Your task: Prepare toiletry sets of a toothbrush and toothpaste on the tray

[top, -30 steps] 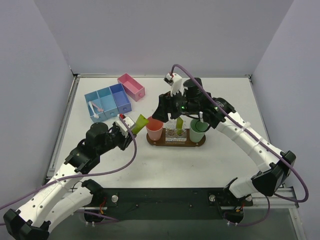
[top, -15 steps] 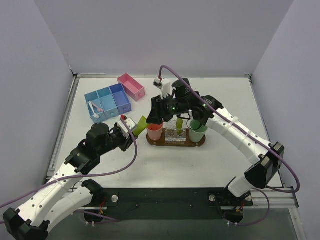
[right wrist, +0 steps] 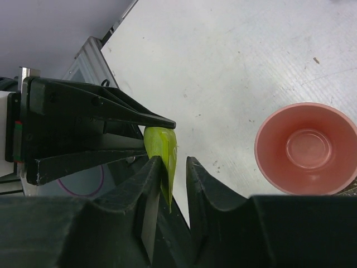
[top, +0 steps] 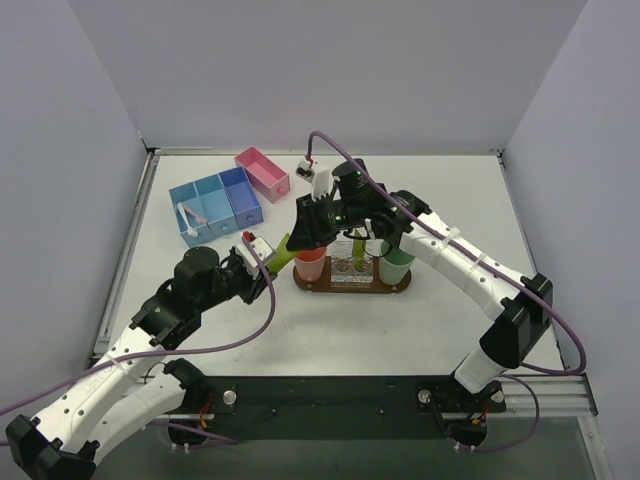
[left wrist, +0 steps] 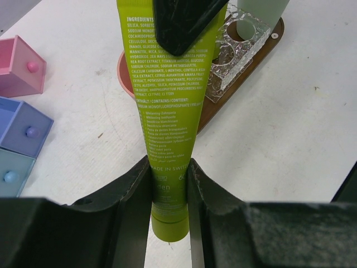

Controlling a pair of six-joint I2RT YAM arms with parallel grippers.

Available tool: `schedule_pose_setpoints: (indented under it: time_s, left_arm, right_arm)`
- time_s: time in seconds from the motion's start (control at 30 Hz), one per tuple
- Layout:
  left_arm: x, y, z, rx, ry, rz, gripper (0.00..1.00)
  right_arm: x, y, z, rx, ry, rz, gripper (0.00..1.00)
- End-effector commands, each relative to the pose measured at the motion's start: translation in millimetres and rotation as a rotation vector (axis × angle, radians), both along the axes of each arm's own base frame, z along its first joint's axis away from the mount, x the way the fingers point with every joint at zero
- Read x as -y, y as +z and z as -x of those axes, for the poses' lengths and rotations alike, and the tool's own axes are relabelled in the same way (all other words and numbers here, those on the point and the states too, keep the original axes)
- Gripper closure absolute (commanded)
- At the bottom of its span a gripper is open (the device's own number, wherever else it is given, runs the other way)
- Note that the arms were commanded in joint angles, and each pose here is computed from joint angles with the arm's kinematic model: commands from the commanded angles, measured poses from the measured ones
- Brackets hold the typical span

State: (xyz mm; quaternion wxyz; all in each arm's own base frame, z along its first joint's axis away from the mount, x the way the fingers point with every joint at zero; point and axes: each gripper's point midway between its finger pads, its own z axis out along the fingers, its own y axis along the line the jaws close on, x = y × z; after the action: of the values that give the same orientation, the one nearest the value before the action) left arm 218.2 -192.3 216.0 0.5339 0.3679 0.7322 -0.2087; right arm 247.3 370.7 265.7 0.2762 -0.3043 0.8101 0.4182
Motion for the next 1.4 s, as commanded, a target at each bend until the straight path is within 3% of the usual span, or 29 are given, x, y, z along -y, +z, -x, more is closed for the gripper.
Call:
schedule_pose_setpoints:
  time_s: [0.0, 0.13, 0.2, 0.23, 0.37, 0.4, 0.47, 0.8, 0.97, 1.1, 1.37]
  left_arm:
    - [6, 22, -5, 0.079, -0.01, 0.048, 0.63]
    - [4, 22, -7, 0.08, 0.008, 0.043, 0.63]
    - [4, 21, -7, 0.076, 0.012, 0.044, 0.62]
    - [3, 21, -9, 0.076, 0.018, 0.042, 0.53]
    - [1, 21, -12, 0.07, 0.05, 0.045, 0.33]
    - [0, 21, -12, 0.069, 0.054, 0.046, 0.22]
    - [0, 22, -12, 0.067, 0.059, 0.056, 0.18]
    - [1, 57, -17, 0.098, 0.079, 0.203, 0.1]
    - [-12, 76, -40, 0.056, 0.141, 0.278, 0.1]
    - [-47, 93, -68, 0.048, 0.271, 0.337, 0.1]
    - [-79, 71, -88, 0.001, 0.416, 0.324, 0.1]
  right_arm:
    - [-14, 23, 3, 0.018, 0.041, -0.074, 0.83]
    - [-16, 22, 5, 0.006, 0.052, -0.078, 1.0]
    - [-15, 23, 5, 0.006, 0.05, -0.079, 1.0]
    - [-14, 21, 4, 0.01, 0.043, -0.074, 1.0]
    - [-9, 26, 1, 0.047, 0.012, -0.074, 1.0]
    - [-7, 26, 1, 0.053, 0.006, -0.073, 1.0]
    - [-3, 31, -1, 0.083, -0.01, -0.079, 1.0]
    - [34, 64, -8, 0.281, -0.123, -0.056, 1.0]
    - [72, 77, -18, 0.381, -0.229, 0.036, 1.0]
    - [104, 80, -27, 0.423, -0.314, 0.108, 1.0]
    - [141, 66, -36, 0.451, -0.386, 0.284, 1.0]
